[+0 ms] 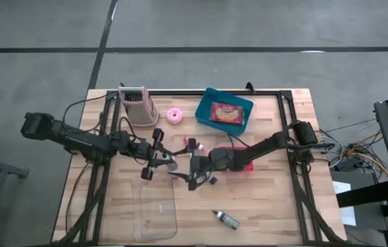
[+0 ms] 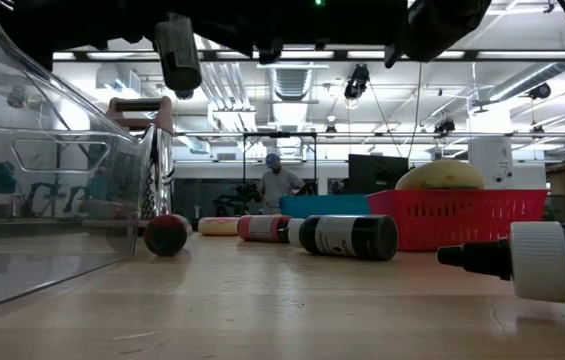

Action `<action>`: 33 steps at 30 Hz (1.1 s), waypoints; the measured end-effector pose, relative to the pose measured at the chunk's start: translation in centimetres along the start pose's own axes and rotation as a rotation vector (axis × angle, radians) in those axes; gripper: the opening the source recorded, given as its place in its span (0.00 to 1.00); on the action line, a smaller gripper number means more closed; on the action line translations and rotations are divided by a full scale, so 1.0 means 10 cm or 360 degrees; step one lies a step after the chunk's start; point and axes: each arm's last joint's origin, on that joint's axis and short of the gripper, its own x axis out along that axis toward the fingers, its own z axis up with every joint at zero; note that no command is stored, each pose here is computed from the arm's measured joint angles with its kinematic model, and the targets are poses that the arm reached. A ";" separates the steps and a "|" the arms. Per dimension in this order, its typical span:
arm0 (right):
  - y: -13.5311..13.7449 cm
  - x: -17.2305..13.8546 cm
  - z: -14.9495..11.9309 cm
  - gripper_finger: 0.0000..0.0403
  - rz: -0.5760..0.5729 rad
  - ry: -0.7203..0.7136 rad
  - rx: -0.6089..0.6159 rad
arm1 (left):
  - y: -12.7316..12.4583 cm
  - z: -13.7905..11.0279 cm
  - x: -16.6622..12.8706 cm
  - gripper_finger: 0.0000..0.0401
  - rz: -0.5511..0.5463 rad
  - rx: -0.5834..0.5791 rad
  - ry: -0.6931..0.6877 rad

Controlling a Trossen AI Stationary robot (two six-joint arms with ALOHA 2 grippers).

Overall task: Pick & Place Food Item
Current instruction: Put the middle black food coloring bottle into the transparent bin

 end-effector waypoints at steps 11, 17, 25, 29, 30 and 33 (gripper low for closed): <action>0.11 -0.30 0.10 0.76 -0.0006 0.0195 -0.0057 | -0.14 0.15 -0.14 0.25 -0.0052 0.0000 0.0055; 0.29 -0.64 0.19 0.72 -0.0044 0.0227 -0.0139 | -0.31 0.11 -0.15 0.25 -0.0076 0.0011 0.0154; 0.58 -1.13 0.36 0.68 -0.0138 0.0220 -0.0198 | -0.64 -0.02 -0.12 0.25 -0.0068 0.0140 0.0311; 0.66 -1.33 0.42 0.67 -0.0215 0.0223 -0.0198 | -0.76 -0.09 -0.09 0.25 -0.0012 0.0166 0.0373; 0.68 -1.36 0.42 0.66 -0.0222 0.0225 -0.0198 | -0.79 -0.11 -0.08 0.25 0.0000 0.0167 0.0381; 0.74 -1.44 0.47 0.65 -0.0233 0.0218 -0.0202 | -0.86 -0.16 -0.06 0.25 0.0006 0.0150 0.0410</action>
